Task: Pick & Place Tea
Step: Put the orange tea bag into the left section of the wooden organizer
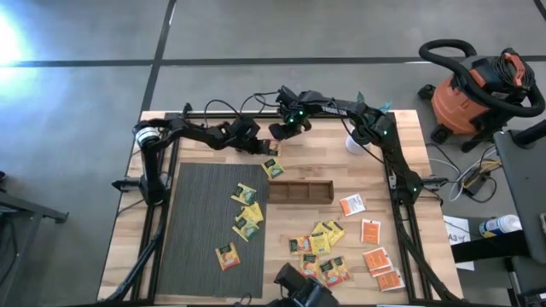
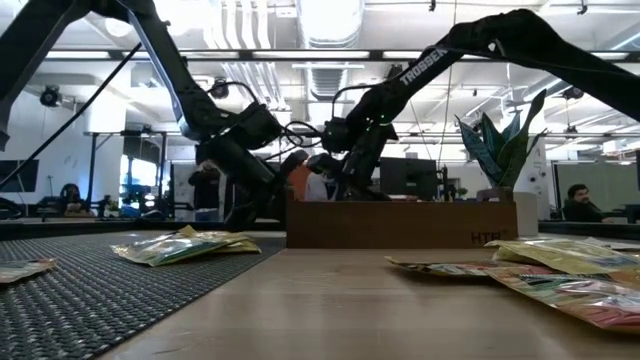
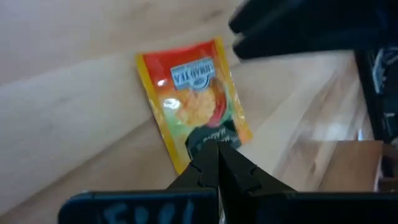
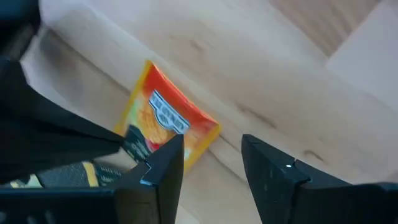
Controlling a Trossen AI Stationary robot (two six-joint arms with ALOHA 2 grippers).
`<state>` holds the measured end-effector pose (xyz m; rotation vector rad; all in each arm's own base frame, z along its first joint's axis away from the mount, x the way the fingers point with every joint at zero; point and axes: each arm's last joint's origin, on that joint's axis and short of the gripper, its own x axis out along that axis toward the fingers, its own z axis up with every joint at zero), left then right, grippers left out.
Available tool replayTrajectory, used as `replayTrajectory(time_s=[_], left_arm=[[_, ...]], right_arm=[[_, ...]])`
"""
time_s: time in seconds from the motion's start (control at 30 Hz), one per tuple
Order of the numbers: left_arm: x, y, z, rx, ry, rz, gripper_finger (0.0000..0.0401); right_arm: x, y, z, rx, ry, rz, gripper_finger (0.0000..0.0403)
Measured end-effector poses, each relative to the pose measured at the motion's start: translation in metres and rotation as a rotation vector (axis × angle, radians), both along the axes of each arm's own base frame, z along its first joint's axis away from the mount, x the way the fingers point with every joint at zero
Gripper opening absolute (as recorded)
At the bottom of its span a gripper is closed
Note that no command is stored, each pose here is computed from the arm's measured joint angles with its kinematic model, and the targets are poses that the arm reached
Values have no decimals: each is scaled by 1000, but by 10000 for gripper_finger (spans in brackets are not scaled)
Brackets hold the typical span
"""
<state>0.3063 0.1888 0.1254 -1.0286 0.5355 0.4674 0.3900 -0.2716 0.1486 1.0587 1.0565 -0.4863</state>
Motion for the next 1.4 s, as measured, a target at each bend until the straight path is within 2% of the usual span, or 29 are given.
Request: replayTrajectory(time_s=[0.37, 0.5, 0.7, 0.9, 1.1, 1.4], left_arm=[[8, -4, -11, 9, 32, -20, 0], [9, -3, -11, 6, 32, -17, 0], [13, -2, -9, 20, 30, -33, 0], [15, 0, -7, 28, 20, -34, 0], [15, 0, -7, 35, 25, -40, 0], [15, 0, -8, 52, 31, -54, 0]], right_arm=[[0, 0, -11, 11, 16, 25, 160], [2, 2, -11, 59, -20, 40, 161], [8, 10, -13, 91, -42, 73, 150], [10, 8, -13, 84, -59, 45, 136], [10, 7, -13, 71, -69, 59, 113], [11, 7, -12, 47, -83, 99, 51]])
